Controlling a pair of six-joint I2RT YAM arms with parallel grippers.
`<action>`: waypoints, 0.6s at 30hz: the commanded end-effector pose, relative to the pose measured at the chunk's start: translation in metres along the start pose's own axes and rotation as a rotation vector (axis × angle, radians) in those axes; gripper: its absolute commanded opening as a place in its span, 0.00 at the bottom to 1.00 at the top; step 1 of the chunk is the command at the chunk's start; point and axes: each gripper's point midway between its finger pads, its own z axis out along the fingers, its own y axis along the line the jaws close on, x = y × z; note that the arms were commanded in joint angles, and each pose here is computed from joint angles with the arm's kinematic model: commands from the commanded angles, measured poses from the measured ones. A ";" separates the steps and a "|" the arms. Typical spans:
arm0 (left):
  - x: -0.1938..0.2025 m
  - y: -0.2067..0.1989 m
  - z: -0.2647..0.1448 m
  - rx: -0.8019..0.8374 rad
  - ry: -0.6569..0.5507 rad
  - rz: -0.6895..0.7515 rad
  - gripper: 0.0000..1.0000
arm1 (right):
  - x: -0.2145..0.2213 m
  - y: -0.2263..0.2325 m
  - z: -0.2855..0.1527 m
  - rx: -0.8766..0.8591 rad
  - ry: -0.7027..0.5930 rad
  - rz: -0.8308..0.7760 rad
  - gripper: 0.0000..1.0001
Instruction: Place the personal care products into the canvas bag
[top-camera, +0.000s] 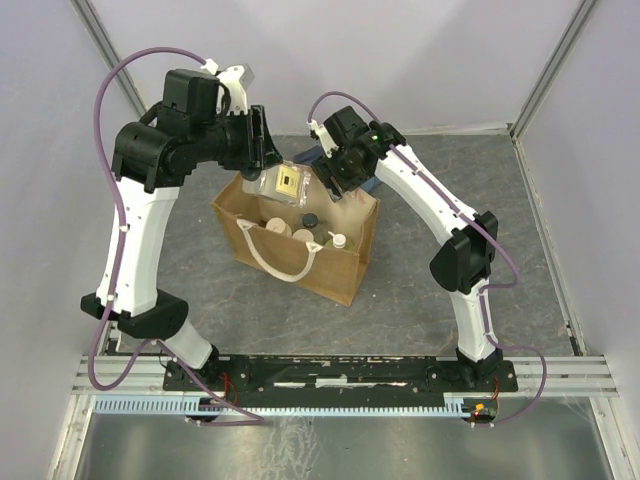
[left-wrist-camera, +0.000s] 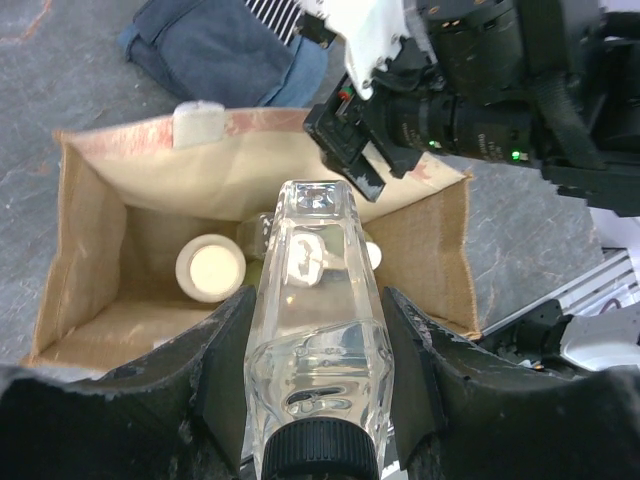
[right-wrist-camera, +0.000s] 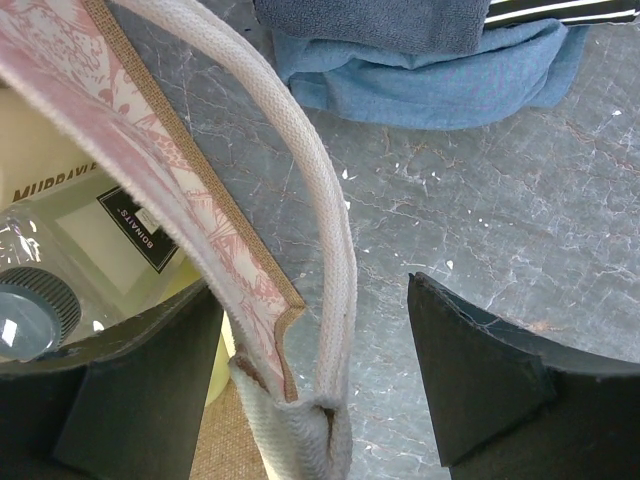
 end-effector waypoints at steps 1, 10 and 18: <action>-0.057 -0.038 -0.045 0.170 -0.272 0.033 0.03 | -0.006 -0.006 0.000 0.001 -0.021 0.000 0.81; -0.037 -0.008 -0.021 0.044 -0.183 0.032 0.03 | -0.007 -0.005 -0.002 -0.012 -0.026 0.007 0.81; -0.006 0.043 0.005 -0.182 -0.021 0.043 0.03 | -0.006 -0.008 -0.006 -0.004 -0.032 0.008 0.81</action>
